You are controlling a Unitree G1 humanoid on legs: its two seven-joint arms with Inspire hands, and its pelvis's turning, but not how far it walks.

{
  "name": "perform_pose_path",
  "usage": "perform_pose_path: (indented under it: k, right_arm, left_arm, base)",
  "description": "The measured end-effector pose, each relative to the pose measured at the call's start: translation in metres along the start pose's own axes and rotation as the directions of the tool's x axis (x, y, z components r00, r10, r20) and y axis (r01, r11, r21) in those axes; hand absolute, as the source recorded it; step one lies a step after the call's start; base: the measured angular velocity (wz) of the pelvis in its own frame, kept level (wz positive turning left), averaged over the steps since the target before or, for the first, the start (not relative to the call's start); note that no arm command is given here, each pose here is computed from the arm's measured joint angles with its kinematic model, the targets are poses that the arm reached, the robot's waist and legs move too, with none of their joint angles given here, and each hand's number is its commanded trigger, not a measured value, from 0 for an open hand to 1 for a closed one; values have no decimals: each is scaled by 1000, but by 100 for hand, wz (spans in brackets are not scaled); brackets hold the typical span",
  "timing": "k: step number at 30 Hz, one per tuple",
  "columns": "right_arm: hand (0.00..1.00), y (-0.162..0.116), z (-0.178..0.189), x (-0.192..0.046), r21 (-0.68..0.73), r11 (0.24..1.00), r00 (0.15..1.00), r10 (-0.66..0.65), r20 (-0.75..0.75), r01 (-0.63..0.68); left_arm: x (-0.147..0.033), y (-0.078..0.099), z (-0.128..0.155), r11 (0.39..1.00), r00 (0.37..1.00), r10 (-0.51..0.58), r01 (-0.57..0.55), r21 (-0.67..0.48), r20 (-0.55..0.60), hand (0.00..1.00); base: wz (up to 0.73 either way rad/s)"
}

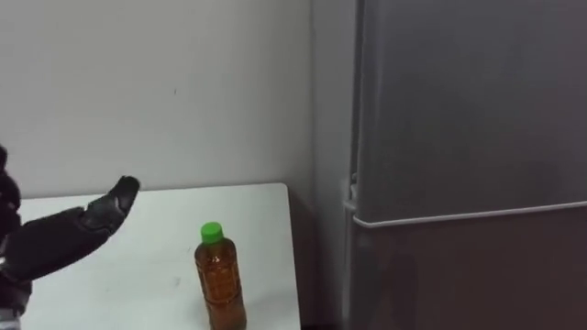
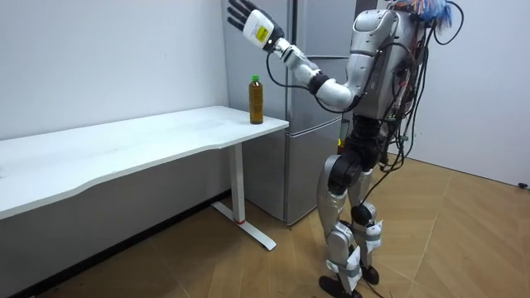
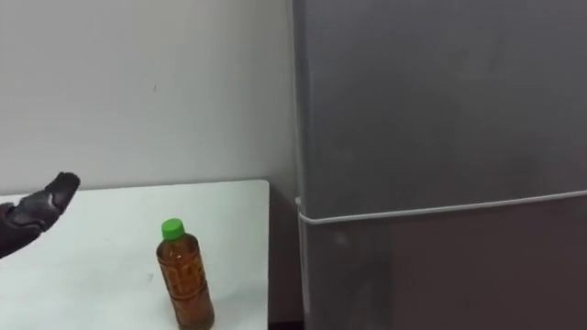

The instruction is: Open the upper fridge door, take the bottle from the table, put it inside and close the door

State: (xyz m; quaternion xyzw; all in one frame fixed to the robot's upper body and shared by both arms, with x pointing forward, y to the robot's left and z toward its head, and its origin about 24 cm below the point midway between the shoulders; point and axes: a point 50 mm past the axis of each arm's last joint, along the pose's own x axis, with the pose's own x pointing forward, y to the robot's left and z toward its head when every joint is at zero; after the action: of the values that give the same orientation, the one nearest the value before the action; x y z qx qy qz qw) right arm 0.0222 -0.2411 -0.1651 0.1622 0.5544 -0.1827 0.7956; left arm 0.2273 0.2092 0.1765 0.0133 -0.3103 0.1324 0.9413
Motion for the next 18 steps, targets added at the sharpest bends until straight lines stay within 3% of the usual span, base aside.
perform_pose_path:
  k: [4,9,18]
  right_arm:
    - [0,6,6,3,-4,1000,1000,16,6,-16]
    - [0,10,11,6,-6,1000,1000,25,2,-25]
    - [0,18,14,9,-26,999,999,42,-15,-43]
  left_arm:
    - [4,-31,14,983,984,-165,170,-70,66,0]
    - [9,-65,29,906,909,-383,405,-126,167,0]
    - [2,-87,32,784,806,-559,590,-193,194,0]
  base:
    - [-1]
    - [-4]
    - [-1]
